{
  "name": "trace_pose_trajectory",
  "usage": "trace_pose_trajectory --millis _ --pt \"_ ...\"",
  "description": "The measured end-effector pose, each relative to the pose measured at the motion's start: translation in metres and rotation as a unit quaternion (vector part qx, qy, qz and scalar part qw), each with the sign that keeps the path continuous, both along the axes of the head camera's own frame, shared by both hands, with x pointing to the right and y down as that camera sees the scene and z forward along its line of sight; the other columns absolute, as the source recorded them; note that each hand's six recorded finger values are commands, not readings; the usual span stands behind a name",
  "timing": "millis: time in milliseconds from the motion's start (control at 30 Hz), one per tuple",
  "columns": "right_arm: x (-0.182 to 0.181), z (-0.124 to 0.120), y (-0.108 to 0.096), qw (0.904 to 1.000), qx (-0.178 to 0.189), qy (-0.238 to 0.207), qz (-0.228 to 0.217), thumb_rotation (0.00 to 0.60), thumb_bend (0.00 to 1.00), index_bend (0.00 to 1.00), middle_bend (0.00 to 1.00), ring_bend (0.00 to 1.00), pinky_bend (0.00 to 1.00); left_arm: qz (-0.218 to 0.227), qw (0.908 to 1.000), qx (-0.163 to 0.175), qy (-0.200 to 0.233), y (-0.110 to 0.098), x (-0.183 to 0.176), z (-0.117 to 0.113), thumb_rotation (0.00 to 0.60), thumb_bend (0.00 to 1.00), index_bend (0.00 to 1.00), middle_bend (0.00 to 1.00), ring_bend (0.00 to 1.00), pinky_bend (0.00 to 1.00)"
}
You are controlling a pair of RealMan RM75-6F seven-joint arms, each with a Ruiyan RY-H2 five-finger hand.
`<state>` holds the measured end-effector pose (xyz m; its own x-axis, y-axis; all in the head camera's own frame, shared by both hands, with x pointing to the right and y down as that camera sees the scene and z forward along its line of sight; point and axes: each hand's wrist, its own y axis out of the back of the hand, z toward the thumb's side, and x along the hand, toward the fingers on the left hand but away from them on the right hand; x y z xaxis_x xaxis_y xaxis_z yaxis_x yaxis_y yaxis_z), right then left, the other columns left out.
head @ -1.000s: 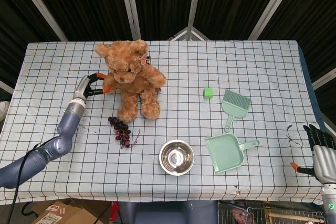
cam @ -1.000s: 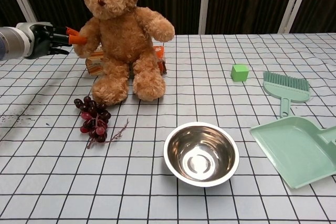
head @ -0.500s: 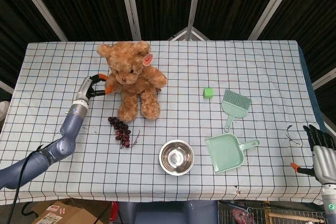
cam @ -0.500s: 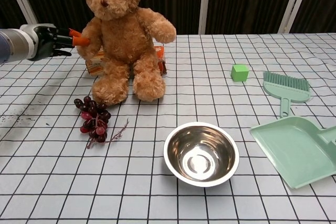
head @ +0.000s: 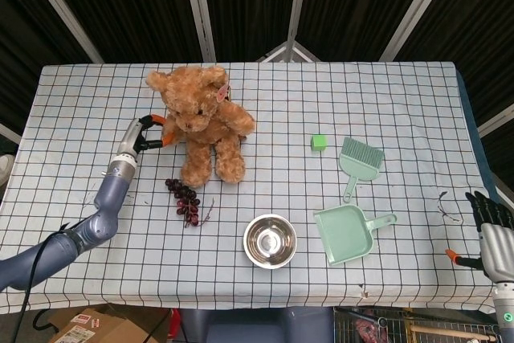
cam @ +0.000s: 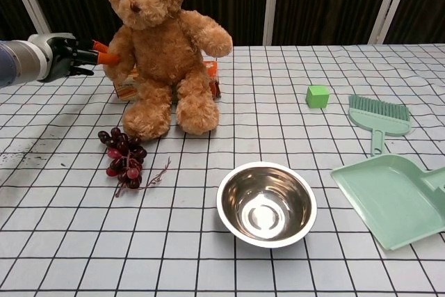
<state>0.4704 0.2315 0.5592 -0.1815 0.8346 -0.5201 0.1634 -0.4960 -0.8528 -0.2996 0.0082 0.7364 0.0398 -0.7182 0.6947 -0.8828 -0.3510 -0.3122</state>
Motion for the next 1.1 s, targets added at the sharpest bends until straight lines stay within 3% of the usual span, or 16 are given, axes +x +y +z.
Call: trace_pose_trajectory --millis 600,833,1100 --pt "0.001 -0.001 0.000 1.0000 0.002 -0.001 0.002 0.600 0.13 0.00 0.00 0.00 0.00 0.010 0.9999 0.012 0.008 -0.002 0.006 -0.009 0.600 0.46 0.45 0.37 0.00 0.00" --pt "0.000 -0.003 0.000 1.0000 0.004 -0.002 0.003 0.600 0.13 0.00 0.00 0.00 0.00 -0.003 0.9999 -0.015 0.003 0.005 -0.007 0.002 0.600 0.46 0.45 0.36 0.00 0.00" --pt "0.001 -0.003 0.000 1.0000 0.004 -0.003 0.002 0.600 0.13 0.00 0.00 0.00 0.00 0.006 0.9998 0.004 0.016 0.000 0.003 -0.010 0.600 0.44 0.40 0.31 0.00 0.00"
